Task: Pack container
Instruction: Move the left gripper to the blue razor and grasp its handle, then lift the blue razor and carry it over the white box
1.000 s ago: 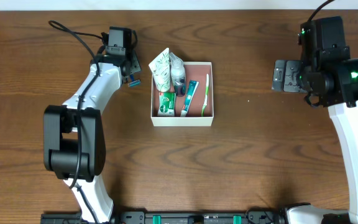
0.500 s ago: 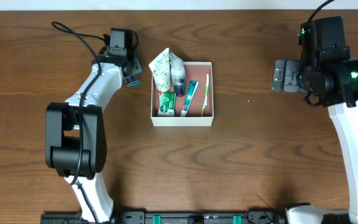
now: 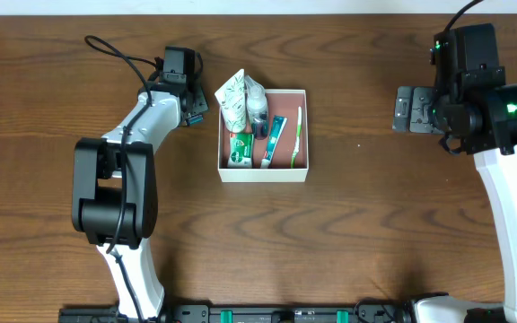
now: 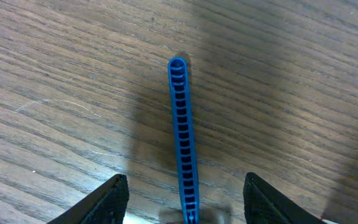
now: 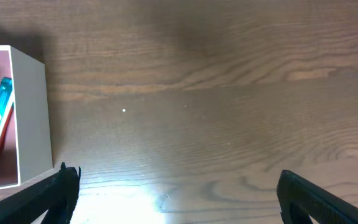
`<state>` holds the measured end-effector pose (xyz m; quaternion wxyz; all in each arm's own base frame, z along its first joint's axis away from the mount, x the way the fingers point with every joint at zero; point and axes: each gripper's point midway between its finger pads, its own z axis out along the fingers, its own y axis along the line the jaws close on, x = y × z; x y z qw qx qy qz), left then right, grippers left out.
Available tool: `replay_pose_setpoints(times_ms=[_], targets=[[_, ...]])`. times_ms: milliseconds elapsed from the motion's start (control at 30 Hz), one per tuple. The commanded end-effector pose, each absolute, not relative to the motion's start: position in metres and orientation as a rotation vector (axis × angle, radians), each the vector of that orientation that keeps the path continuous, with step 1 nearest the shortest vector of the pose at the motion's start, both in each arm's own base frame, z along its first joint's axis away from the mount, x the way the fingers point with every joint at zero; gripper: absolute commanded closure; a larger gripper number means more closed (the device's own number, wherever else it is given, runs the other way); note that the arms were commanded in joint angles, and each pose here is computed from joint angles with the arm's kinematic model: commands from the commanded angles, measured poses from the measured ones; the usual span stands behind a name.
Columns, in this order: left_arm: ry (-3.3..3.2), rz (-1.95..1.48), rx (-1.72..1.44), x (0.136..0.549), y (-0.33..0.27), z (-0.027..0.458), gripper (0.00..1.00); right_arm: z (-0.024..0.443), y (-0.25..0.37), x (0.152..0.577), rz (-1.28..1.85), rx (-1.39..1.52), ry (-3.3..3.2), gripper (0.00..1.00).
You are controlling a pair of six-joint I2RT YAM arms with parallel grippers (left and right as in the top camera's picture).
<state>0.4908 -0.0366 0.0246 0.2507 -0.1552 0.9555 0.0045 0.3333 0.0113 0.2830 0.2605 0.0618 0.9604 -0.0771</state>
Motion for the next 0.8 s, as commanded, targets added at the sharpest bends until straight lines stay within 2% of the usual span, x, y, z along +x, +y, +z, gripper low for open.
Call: replay_pose_setpoints(times_ms=[0, 600, 633, 767], targets=[[2.623, 0.014, -0.441, 0.487, -0.036, 0.014, 0.4, 0.289, 0.008, 0.333, -0.217, 0.199, 2.579, 0.01], [2.679, 0.033, -0.444, 0.478, -0.036, -0.008, 0.41, 0.289, 0.008, 0.333, -0.217, 0.199, 2.579, 0.01], [2.678, 0.033, -0.444, 0.478, -0.036, -0.008, 0.42, 0.289, 0.008, 0.333, -0.217, 0.199, 2.579, 0.01], [2.68, 0.034, -0.444, 0.478, -0.036, -0.009, 0.6, 0.289, 0.008, 0.333, -0.217, 0.199, 2.579, 0.01]])
